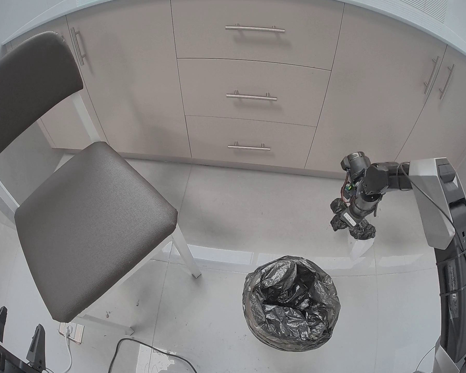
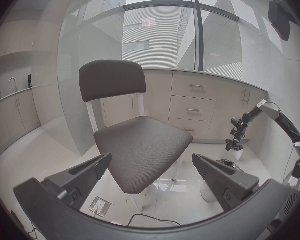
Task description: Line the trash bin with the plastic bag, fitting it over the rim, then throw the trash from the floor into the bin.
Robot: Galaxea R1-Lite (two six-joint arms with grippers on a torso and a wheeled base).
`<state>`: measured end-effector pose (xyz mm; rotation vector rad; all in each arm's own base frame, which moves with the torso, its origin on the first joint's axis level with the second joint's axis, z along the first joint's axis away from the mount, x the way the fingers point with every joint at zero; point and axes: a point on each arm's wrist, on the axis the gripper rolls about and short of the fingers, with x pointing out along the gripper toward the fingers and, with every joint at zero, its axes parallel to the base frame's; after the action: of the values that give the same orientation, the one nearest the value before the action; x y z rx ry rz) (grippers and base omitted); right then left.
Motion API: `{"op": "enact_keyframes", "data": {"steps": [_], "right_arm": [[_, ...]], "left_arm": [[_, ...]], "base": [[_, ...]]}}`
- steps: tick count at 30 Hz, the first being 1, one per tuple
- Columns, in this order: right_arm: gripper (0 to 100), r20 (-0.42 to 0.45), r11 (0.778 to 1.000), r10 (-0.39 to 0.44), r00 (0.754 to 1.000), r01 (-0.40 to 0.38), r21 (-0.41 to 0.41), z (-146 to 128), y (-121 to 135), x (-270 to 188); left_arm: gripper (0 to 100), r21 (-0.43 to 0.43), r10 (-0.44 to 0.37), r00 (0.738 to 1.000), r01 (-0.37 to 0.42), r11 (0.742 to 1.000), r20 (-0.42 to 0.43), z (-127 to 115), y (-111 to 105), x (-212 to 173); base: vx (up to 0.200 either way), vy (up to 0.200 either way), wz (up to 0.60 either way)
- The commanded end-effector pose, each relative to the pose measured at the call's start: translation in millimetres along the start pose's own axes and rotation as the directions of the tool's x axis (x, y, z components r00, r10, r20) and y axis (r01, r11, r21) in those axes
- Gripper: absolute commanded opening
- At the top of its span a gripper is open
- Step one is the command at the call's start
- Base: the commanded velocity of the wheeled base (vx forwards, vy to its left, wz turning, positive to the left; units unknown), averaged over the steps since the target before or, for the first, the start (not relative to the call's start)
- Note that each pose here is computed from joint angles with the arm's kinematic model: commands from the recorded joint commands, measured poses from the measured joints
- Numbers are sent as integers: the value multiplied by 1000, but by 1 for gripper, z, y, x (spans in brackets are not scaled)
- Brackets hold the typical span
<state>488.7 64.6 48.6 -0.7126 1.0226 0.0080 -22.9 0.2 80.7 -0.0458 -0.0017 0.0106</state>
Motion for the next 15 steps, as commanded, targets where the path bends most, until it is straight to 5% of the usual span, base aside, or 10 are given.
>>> {"op": "enact_keyframes", "data": {"steps": [1,15], "right_arm": [[0,71,1000,-25,997,24,13,12,-18,-59],[0,15,993,62,998,-60,-101,4,8,-186]], "left_arm": [[100,3,8,1000,-8,1000,2,-5,0,0],[100,9,8,1000,-8,1000,2,-5,0,0]], "base": [[0,0,0],[0,0,0]]}}
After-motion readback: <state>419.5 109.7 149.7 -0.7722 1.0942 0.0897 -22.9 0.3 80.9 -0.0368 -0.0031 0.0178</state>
